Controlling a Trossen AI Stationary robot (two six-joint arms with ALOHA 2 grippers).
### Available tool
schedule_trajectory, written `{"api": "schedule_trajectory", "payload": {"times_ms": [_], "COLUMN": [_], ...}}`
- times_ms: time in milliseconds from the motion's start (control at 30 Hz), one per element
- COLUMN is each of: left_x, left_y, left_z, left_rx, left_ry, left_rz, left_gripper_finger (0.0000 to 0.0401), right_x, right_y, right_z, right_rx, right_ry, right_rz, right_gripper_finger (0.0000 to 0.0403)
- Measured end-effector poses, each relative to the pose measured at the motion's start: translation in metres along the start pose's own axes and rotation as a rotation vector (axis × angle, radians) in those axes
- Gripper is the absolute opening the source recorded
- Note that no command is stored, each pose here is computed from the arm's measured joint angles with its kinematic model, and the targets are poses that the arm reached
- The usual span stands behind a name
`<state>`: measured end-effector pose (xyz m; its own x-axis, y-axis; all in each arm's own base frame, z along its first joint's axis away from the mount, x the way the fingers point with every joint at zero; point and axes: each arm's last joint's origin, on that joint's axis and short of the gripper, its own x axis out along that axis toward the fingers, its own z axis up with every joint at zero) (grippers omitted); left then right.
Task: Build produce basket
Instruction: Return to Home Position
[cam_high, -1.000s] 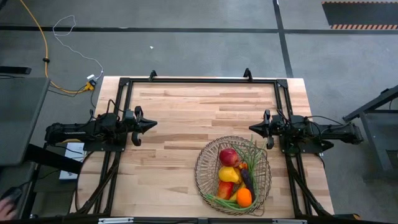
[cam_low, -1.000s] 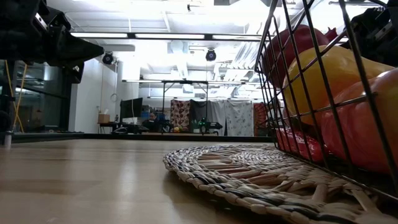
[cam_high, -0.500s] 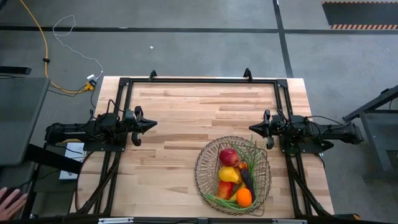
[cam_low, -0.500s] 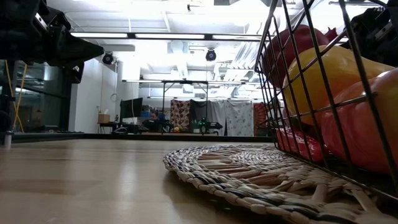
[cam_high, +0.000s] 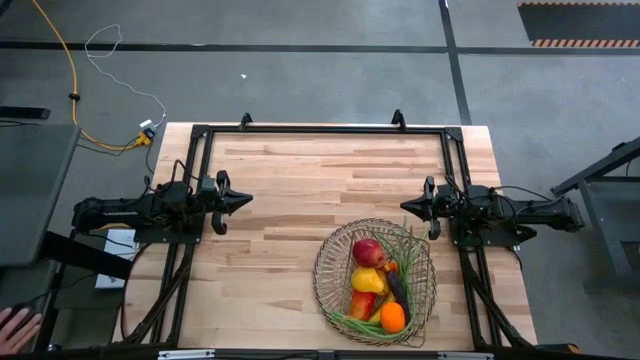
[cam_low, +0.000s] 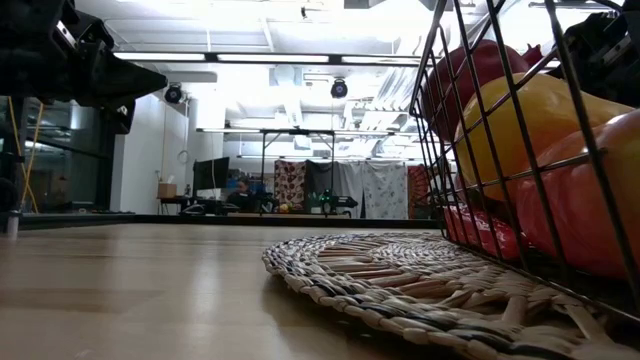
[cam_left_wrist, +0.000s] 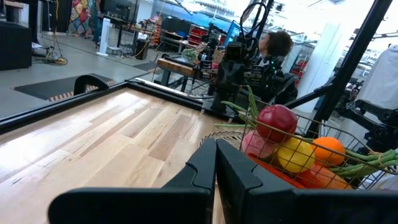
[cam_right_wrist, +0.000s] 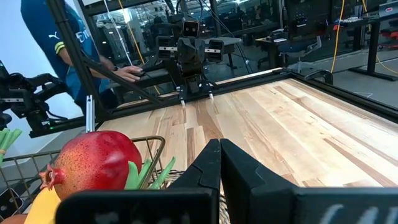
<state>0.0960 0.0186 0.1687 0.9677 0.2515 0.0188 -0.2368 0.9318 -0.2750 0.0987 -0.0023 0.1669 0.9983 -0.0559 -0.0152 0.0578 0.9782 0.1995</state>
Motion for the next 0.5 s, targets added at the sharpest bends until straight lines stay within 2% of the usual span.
{"api": "schedule_trajectory", "payload": {"times_ms": [500], "left_x": [0.0], "left_y": [0.0], "left_z": [0.0], "left_rx": [0.0], "left_ry": [0.0], "left_rz": [0.0], "left_gripper_finger": [0.0001], "right_x": [0.0], "right_y": [0.0], "right_z": [0.0], "right_rx": [0.007], "right_ry": [0.0], "right_rz": [0.0], "right_gripper_finger": [0.0]}}
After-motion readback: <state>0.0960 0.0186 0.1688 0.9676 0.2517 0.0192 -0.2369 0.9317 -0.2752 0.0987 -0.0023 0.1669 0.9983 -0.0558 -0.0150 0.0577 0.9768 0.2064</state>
